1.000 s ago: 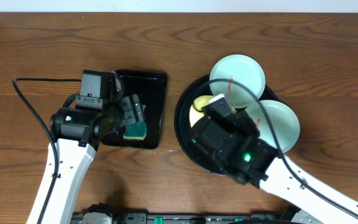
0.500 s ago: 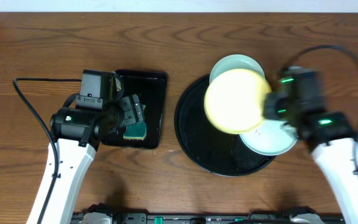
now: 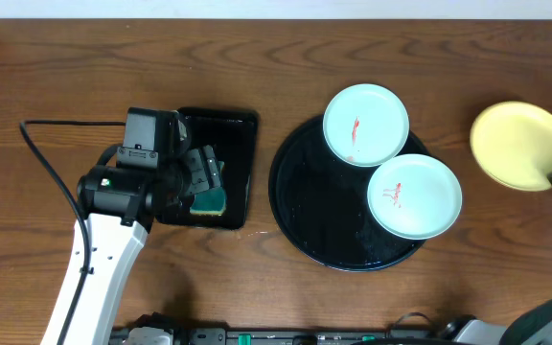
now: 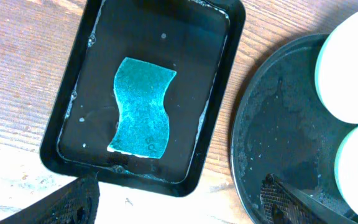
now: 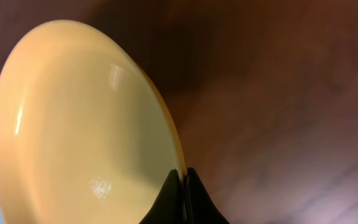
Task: Clean dirty plates on tray and stack at the side
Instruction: 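Carry the yellow plate right and set it on the table, then grasp the lower pale green plate rim with the right gripper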
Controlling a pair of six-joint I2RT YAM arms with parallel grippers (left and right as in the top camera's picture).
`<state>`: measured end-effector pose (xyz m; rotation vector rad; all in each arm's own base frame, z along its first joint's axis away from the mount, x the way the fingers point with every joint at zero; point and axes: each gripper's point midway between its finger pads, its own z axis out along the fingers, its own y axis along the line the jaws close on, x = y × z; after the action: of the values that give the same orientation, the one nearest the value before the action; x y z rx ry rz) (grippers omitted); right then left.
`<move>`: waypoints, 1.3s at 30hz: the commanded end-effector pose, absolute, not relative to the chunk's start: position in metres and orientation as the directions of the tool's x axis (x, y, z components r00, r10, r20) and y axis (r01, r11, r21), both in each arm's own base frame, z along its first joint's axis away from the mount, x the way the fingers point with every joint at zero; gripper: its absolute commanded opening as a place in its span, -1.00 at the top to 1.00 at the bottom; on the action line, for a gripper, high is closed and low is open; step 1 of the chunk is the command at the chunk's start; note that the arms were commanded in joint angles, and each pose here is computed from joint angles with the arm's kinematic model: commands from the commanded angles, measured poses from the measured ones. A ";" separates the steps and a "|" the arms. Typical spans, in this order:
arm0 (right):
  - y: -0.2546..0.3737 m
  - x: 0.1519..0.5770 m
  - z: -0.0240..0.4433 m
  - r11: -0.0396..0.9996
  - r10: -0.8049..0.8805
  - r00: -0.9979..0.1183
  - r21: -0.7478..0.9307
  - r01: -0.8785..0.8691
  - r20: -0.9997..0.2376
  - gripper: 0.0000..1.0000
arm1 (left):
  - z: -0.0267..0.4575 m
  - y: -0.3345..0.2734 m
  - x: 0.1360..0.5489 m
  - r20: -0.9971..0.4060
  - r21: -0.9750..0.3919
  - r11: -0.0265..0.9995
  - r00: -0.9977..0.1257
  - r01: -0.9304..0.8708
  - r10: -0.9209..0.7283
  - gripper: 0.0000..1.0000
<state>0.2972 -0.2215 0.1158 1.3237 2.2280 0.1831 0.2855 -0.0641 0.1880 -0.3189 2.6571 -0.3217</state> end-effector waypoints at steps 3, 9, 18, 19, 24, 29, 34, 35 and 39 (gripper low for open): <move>-0.246 0.281 0.069 0.423 0.888 -0.338 0.269 0.865 -0.311 0.98 | 0.196 -0.063 0.289 -0.420 -0.274 0.948 -0.868 -0.159 -0.267 -0.66; -0.241 0.282 0.050 0.428 0.893 -0.364 0.252 0.868 -0.264 0.30 | 0.196 -0.063 0.289 -0.420 -0.274 0.948 -0.868 -0.159 -0.267 -0.66; -0.159 0.299 0.124 0.603 0.795 -0.541 0.453 0.657 -0.274 -0.14 | 0.196 -0.063 0.289 -0.420 -0.274 0.948 -0.868 -0.159 -0.267 -0.66; -0.144 0.295 0.132 0.650 0.756 -0.589 0.437 0.622 -0.286 -0.12 | 0.196 -0.063 0.289 -0.420 -0.274 0.948 -0.868 -0.159 -0.267 -0.66; -0.099 0.273 0.135 0.775 0.632 -0.724 0.249 0.581 -0.278 0.17 | 0.196 -0.063 0.289 -0.420 -0.274 0.948 -0.868 -0.159 -0.267 -0.66; -0.080 0.267 0.104 0.815 0.566 -0.777 0.046 0.578 -0.275 0.13 | 0.196 -0.063 0.289 -0.420 -0.274 0.948 -0.868 -0.158 -0.266 -0.66; -0.068 0.276 0.073 0.889 0.442 -0.851 0.016 0.457 -0.284 0.10 | 0.196 -0.063 0.289 -0.420 -0.274 0.948 -0.868 -0.159 -0.267 -0.66; -0.070 0.276 0.068 0.890 0.437 -0.853 0.003 0.455 -0.286 0.10 | 0.196 -0.063 0.289 -0.420 -0.274 0.948 -0.868 -0.159 -0.267 -0.67; -0.069 0.276 0.054 0.891 0.439 -0.853 0.011 0.454 -0.282 0.18 | 0.196 -0.063 0.289 -0.420 -0.274 0.948 -0.868 -0.159 -0.267 -0.66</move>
<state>0.2797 -0.0665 0.0629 0.7063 2.7610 -0.0368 0.2856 -0.0641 0.1880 -0.3189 2.6567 -0.3218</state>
